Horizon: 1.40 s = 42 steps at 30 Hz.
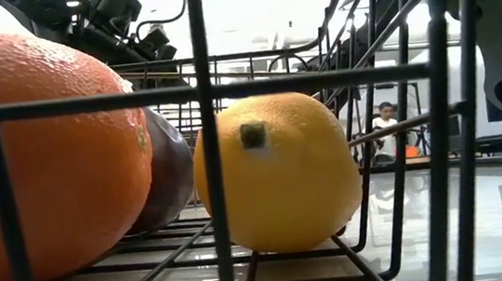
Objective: Sort produce into baskets
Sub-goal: Put the tomato into the bottom wire basket
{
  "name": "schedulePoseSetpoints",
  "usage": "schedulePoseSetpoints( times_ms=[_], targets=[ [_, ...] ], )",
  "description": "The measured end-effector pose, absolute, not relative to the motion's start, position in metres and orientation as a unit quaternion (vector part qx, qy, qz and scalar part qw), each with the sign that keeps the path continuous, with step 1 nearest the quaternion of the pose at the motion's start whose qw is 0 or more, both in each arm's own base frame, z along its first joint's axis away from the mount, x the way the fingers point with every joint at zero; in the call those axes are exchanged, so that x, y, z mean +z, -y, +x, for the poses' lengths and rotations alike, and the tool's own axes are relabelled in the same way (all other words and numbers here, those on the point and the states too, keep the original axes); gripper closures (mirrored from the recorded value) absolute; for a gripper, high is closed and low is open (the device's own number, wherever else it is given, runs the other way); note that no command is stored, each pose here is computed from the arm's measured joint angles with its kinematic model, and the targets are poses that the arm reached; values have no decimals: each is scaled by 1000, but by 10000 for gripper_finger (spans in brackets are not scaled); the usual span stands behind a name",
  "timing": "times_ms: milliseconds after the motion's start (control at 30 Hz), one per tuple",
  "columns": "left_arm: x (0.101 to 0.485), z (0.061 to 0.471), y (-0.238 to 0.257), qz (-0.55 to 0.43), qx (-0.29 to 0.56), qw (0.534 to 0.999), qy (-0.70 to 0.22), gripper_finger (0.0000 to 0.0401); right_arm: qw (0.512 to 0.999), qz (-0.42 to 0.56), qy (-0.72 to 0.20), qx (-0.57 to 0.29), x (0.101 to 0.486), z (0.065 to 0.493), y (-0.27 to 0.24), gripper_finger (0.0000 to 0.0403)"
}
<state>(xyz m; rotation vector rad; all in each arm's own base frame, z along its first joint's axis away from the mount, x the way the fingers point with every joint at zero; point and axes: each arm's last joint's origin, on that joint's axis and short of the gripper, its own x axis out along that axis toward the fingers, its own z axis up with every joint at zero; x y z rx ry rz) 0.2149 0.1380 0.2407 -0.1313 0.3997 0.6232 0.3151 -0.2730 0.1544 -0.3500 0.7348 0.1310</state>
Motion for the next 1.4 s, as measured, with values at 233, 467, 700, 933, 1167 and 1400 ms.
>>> schedulePoseSetpoints(
  times_ms=[233, 467, 700, 933, 1167, 1400],
  targets=[
    [240, 215, -137, -72, 291, 934, -195, 185, 916, -169, -358, 64, 154, 315, 273, 16],
    [239, 215, -137, -74, 290, 933, -201, 185, 916, -169, -358, 65, 154, 315, 273, 64],
    [238, 214, -137, -75, 290, 931, -206, 185, 916, -169, -358, 65, 154, 315, 273, 89],
    [238, 214, -136, -70, 289, 931, -212, 185, 916, -173, -357, 65, 156, 314, 273, 91],
    [257, 203, -130, -57, 294, 938, -175, 185, 914, -201, -350, 45, 186, 306, 271, 92],
    [268, 197, -126, -51, 296, 942, -150, 185, 917, -208, -337, 35, 228, 296, 255, 93]
  ],
)
